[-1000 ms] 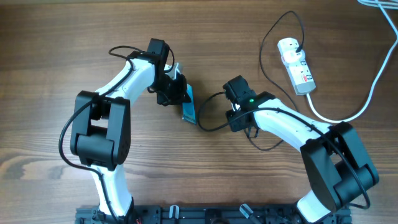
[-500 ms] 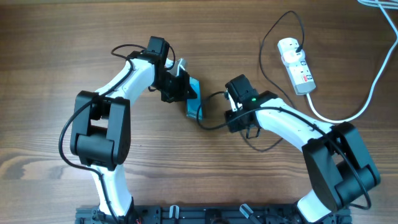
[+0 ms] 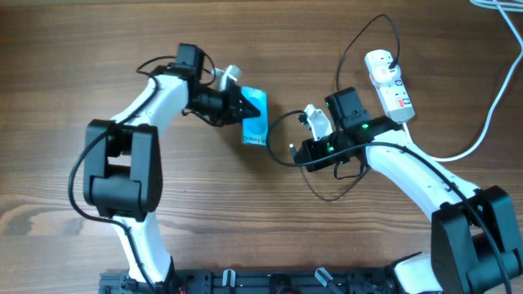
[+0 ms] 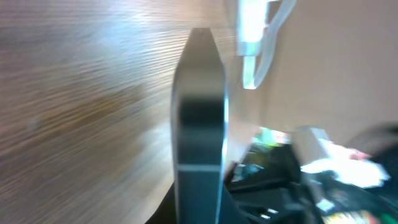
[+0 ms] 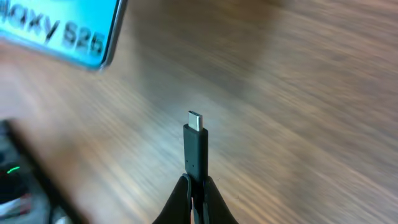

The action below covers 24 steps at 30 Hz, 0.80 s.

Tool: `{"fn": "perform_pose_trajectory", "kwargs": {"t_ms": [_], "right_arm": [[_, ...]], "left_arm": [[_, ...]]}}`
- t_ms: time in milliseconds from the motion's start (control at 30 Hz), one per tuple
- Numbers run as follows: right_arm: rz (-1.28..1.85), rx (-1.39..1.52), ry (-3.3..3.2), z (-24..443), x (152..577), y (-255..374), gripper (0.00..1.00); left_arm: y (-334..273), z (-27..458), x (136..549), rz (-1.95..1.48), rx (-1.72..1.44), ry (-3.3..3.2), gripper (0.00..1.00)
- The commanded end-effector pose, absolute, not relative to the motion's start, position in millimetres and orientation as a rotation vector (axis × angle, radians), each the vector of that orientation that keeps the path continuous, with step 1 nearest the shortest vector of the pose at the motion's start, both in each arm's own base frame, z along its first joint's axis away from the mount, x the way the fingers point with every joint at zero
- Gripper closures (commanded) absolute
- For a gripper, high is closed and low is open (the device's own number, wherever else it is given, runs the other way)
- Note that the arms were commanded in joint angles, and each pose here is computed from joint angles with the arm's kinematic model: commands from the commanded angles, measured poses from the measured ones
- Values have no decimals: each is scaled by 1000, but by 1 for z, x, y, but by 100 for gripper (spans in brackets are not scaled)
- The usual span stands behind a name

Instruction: Plug charger to phone and switch on socket

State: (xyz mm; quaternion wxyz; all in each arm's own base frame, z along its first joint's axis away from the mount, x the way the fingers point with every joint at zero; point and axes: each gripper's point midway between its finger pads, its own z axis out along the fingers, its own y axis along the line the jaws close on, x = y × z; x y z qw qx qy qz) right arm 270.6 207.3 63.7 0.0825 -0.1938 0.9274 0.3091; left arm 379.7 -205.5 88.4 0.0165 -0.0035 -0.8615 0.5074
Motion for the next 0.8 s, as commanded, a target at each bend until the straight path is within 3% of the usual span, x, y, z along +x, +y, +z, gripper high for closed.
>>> {"fn": "perform_pose_trajectory", "kwargs": {"t_ms": [0,333,767], "right_arm": [[1287,-692,2603,98,255,235,96],[1657,-770,2366,141,242,260,96],[1678,-719,2375,150,244,261,95]], "left_arm": [[-206,157,381,2080,-227,-2412,96],[-203,178,380,2240,-299,-2298,96],[-207,175,375,2193,-236,-2280,96]]}}
